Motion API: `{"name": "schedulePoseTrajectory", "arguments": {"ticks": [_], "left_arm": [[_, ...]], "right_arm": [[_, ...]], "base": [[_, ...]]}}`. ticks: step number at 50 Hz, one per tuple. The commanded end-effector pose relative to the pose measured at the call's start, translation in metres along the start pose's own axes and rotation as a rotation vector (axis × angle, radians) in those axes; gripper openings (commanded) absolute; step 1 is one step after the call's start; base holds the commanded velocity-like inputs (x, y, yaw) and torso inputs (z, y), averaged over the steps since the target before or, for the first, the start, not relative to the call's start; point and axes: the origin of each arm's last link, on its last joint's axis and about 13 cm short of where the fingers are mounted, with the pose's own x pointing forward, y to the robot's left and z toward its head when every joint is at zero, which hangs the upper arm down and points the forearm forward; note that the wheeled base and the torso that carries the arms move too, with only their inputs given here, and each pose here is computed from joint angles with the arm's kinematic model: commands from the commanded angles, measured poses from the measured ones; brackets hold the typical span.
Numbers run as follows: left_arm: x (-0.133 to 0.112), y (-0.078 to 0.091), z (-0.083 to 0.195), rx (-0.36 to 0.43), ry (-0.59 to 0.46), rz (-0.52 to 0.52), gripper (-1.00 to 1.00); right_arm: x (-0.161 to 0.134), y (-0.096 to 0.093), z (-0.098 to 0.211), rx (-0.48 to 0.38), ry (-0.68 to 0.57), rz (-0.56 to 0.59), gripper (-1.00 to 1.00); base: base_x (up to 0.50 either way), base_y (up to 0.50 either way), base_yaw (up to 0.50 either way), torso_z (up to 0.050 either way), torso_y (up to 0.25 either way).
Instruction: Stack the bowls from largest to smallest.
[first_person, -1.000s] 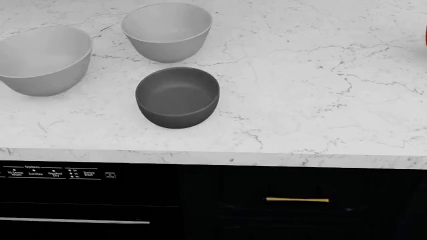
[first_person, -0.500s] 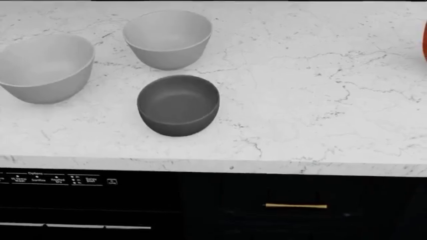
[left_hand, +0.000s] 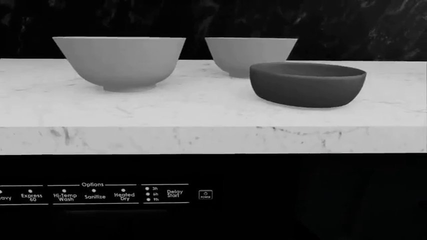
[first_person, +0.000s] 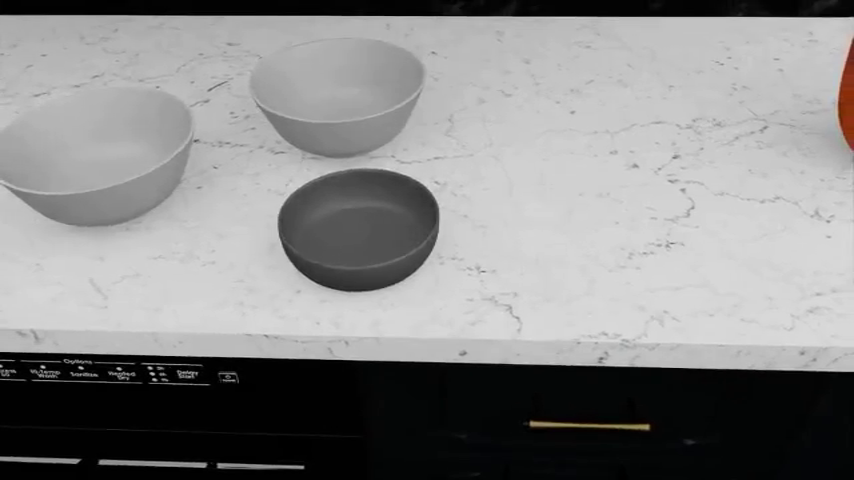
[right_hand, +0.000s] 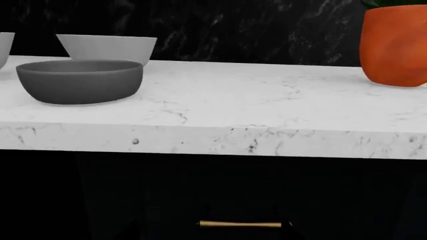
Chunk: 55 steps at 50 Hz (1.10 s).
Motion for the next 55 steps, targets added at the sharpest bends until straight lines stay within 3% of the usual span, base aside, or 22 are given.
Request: {"name": "schedulePoseTrajectory", "arguments": {"ticks": [1, 7, 9, 33, 37, 41, 43, 47, 48, 50, 51, 55], "left_arm": [[0.0, 0.0, 0.0, 0.0, 0.007, -0.003, 1.0], [0.0, -0.001, -0.002, 0.044, 0.035, 0.008, 1.0], [0.001, 0.0, -0.002, 0.023, 0.032, 0.017, 1.0], [0.002, 0.0, -0.002, 0.031, 0.037, 0.016, 1.0], [0.002, -0.002, -0.001, 0.055, 0.043, 0.029, 1.0], [0.003, -0.001, 0.027, 0.0, 0.047, 0.02, 1.0], [-0.004, -0.005, 0.061, 0.022, -0.027, -0.01, 1.0], [-0.016, -0.004, 0.105, 0.022, -0.097, 0.003, 1.0], [-0.019, -0.005, 0.112, 0.053, -0.075, -0.035, 1.0], [-0.021, -0.004, 0.12, 0.032, -0.079, -0.032, 1.0], [-0.024, -0.001, 0.141, 0.006, -0.1, -0.018, 1.0], [-0.03, 0.005, 0.155, -0.011, -0.103, -0.017, 1.0]], "right_arm": [[0.0, 0.0, 0.0, -0.002, 0.007, -0.001, 1.0], [0.001, -0.003, 0.0, 0.075, 0.017, -0.013, 1.0], [0.0, -0.001, 0.001, 0.028, -0.004, 0.006, 1.0], [0.001, -0.001, 0.001, 0.022, -0.01, 0.005, 1.0], [0.0, 0.001, 0.01, -0.042, -0.019, 0.003, 1.0], [0.004, -0.004, 0.035, 0.005, 0.009, 0.008, 1.0], [0.0, -0.01, 0.065, 0.024, -0.016, -0.001, 1.0], [-0.011, -0.017, 0.104, 0.011, -0.068, -0.017, 1.0], [-0.013, -0.017, 0.109, 0.016, -0.067, -0.013, 1.0], [-0.016, -0.018, 0.118, -0.001, -0.085, -0.025, 1.0], [-0.02, -0.021, 0.131, 0.014, -0.107, -0.03, 1.0], [-0.027, -0.024, 0.145, 0.052, -0.107, -0.003, 1.0]], "base": [[0.0, 0.0, 0.0, 0.05, 0.0], [0.0, 0.0, 0.0, 0.021, 0.0], [0.0, 0.0, 0.0, 0.0, 0.0], [0.1, 0.49, 0.0, 0.0, 0.0], [0.01, 0.07, 0.0, 0.0, 0.0], [0.0, 0.0, 0.0, 0.0, 0.0], [0.0, 0.0, 0.0, 0.0, 0.0], [0.0, 0.0, 0.0, 0.0, 0.0], [0.0, 0.0, 0.0, 0.0, 0.0], [0.0, 0.0, 0.0, 0.0, 0.0], [0.0, 0.0, 0.0, 0.0, 0.0], [0.0, 0.0, 0.0, 0.0, 0.0]]}}
